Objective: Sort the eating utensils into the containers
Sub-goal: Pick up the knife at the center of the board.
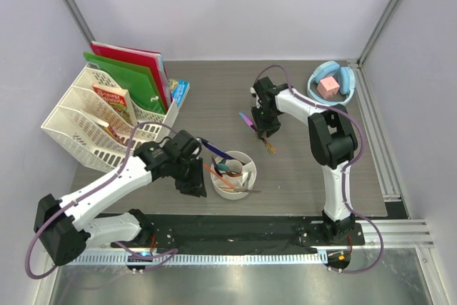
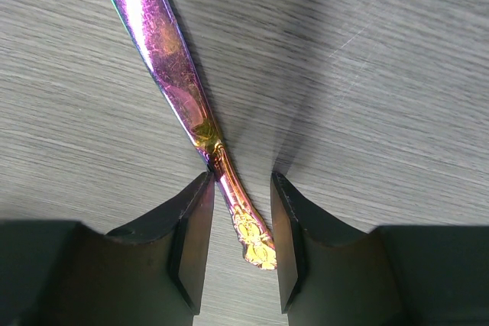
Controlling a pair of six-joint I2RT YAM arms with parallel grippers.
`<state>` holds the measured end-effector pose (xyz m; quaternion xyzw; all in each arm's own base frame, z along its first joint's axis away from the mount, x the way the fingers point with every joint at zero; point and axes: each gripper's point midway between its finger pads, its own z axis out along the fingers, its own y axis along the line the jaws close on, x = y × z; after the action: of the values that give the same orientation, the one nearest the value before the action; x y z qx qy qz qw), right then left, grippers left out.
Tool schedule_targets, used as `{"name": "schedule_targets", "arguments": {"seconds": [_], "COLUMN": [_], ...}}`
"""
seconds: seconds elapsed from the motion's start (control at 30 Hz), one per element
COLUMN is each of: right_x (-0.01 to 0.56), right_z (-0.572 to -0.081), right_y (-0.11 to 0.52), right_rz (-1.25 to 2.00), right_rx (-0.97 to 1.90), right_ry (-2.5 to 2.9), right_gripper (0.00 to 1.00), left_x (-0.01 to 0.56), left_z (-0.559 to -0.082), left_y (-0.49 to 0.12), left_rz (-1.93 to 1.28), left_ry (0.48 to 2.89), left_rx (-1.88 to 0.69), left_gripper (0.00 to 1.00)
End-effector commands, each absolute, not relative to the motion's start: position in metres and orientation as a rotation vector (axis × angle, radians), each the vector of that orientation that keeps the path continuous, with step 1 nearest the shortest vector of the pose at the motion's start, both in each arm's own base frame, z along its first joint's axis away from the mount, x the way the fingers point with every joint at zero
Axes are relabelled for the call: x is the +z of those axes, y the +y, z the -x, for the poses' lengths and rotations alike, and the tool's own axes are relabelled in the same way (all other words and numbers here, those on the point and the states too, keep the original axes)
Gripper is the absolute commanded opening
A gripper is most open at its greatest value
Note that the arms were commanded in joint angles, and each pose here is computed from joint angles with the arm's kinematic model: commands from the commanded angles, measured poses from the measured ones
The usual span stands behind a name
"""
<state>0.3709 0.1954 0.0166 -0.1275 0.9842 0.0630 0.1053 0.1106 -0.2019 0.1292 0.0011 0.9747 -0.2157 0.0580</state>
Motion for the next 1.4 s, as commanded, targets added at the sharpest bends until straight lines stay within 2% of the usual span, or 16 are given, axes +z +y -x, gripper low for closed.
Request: {"name": "schedule_targets", "arguments": {"seconds": [0.0,0.5,1.1,1.37], "right_x": [-0.021,-0.023,-0.023,-0.024], "right_z": [-0.347,-0.340,-0.332,-0.327], "right_y": [0.199,0.201,0.199,0.197], "right_rz": [0.385,0.338,0.326,0.328], "right_rx": [0.220,0.304,0.326,0.321], "right_ry": [2.999,3.025,3.037,3.044], "right_gripper": [0.41,0.41,0.41,0.41], "left_x": [0.141,0.117,0.102,0.100], "left_z": [-0.126,-0.168,-0.202,-0.209], "left_y": [-0.235,-0.241,-0.234,-0.237], "left_rz": [0.027,0.069,-0.104,-0.149], "left_ry": [2.857,2.811,2.811,2.823], "left_rx": [-0.823,-0.624,-0.338,-0.321], "left_gripper": [0.25,0.23,0.22,0.21]}}
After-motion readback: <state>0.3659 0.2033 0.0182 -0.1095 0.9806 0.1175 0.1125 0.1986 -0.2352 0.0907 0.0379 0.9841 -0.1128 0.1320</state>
